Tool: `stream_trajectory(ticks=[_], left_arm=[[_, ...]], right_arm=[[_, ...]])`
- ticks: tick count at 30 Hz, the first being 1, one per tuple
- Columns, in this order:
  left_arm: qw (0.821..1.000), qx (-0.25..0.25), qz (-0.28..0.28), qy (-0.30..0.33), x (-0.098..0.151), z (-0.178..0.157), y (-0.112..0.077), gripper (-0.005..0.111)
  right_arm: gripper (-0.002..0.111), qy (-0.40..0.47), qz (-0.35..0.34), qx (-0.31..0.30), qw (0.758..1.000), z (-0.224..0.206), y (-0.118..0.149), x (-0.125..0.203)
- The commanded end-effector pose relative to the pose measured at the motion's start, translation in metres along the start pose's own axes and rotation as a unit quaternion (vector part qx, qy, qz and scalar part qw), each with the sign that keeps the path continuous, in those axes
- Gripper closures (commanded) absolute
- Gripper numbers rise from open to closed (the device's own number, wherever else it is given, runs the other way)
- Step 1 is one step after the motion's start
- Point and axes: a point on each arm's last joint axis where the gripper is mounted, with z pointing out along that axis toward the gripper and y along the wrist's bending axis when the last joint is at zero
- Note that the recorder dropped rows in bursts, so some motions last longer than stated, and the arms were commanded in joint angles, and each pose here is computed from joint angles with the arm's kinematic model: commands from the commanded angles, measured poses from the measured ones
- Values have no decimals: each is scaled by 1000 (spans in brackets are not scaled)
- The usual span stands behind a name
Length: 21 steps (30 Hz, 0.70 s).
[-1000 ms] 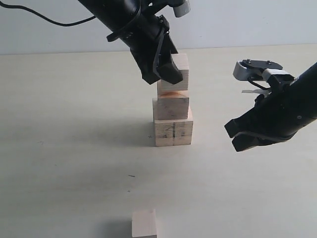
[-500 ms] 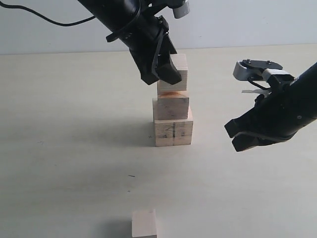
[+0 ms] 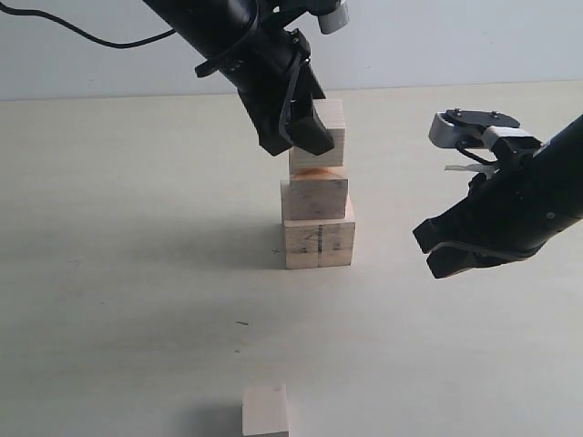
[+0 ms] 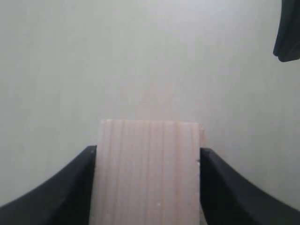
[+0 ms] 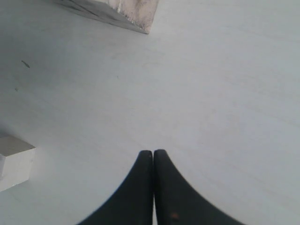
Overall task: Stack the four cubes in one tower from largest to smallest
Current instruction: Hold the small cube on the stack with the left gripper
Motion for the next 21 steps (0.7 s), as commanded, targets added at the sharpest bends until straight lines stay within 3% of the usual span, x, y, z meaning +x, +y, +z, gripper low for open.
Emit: stream_trajectory(ticks=[1, 7, 11, 21], left_arm=[[1000, -6, 0, -4, -1, -2, 2, 51], [1000, -4, 0, -4, -1, -2, 2, 50], [1000, -4, -2, -4, -1, -2, 2, 32], [1000, -3, -3, -5, -2, -2, 1, 32]], right_arm=[[108, 0, 0, 1, 1000, 0, -1, 0], [108, 0, 0, 1, 1000, 0, -1, 0], [108, 0, 0, 1, 1000, 0, -2, 0], [108, 0, 0, 1, 1000, 0, -2, 0]])
